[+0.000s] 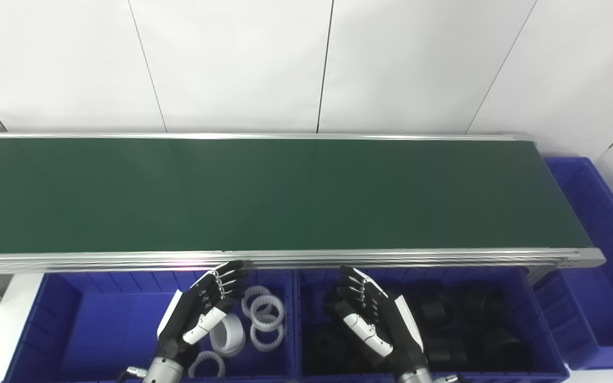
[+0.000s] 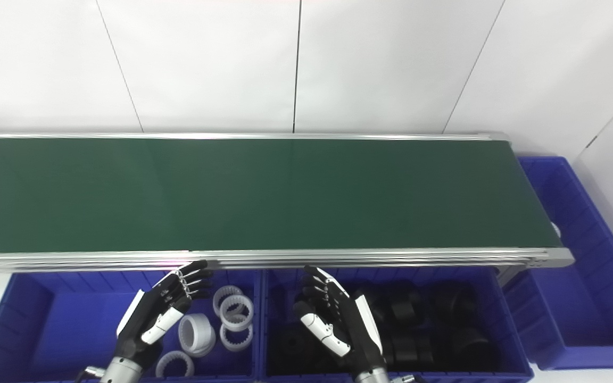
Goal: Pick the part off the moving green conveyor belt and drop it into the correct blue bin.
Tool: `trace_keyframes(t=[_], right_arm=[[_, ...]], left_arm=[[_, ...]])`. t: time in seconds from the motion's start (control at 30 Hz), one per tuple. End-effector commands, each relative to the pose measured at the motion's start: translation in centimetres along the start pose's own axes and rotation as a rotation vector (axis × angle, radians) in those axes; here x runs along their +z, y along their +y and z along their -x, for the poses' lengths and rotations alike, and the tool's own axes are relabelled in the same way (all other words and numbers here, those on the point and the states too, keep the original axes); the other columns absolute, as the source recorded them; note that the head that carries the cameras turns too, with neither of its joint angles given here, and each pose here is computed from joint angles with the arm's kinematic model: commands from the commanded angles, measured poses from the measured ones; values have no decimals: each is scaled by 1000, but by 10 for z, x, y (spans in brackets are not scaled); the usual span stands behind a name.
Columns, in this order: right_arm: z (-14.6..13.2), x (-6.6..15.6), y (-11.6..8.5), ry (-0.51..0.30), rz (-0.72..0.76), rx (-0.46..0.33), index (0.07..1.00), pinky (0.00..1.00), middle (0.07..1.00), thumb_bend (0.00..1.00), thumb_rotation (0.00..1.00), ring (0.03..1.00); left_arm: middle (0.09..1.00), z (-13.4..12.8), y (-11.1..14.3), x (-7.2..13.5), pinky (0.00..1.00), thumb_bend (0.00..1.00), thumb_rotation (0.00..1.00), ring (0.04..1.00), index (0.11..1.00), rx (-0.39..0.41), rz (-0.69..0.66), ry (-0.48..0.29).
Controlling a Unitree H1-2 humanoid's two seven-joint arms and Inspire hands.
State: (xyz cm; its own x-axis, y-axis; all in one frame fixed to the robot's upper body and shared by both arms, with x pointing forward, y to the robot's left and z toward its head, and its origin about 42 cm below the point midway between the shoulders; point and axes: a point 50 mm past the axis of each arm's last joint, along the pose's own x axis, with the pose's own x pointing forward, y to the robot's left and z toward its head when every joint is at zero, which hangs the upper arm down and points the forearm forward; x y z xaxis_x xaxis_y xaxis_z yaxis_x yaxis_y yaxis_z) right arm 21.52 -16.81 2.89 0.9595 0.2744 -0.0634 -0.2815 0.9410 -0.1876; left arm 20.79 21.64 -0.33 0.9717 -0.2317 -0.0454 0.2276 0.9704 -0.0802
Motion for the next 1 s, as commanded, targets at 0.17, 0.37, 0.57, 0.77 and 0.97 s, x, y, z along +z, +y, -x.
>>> trace_keyframes(t=[0.17,0.37,0.57,0.77,0.97], right_arm=[[-7,10,-2,-56,0,-4,859,729,822,560,672,784],[-7,10,-2,-56,1,-2,859,730,822,550,670,784],[-6,10,-2,-57,0,-3,859,729,821,560,684,783],[-6,11,-2,-56,5,-4,860,731,821,559,691,782],[-6,12,-3,-54,4,-4,859,737,822,564,687,785]], left_arm=[[768,-7,0,9,700,850,620,727,798,-8,-8,-67],[767,-7,0,10,697,852,616,726,796,-7,-9,-67],[766,-6,0,10,694,854,617,724,795,-3,-11,-68],[765,-7,-1,10,696,857,622,725,793,-4,-12,-68],[763,-7,0,10,696,852,614,722,793,-6,-9,-68]])
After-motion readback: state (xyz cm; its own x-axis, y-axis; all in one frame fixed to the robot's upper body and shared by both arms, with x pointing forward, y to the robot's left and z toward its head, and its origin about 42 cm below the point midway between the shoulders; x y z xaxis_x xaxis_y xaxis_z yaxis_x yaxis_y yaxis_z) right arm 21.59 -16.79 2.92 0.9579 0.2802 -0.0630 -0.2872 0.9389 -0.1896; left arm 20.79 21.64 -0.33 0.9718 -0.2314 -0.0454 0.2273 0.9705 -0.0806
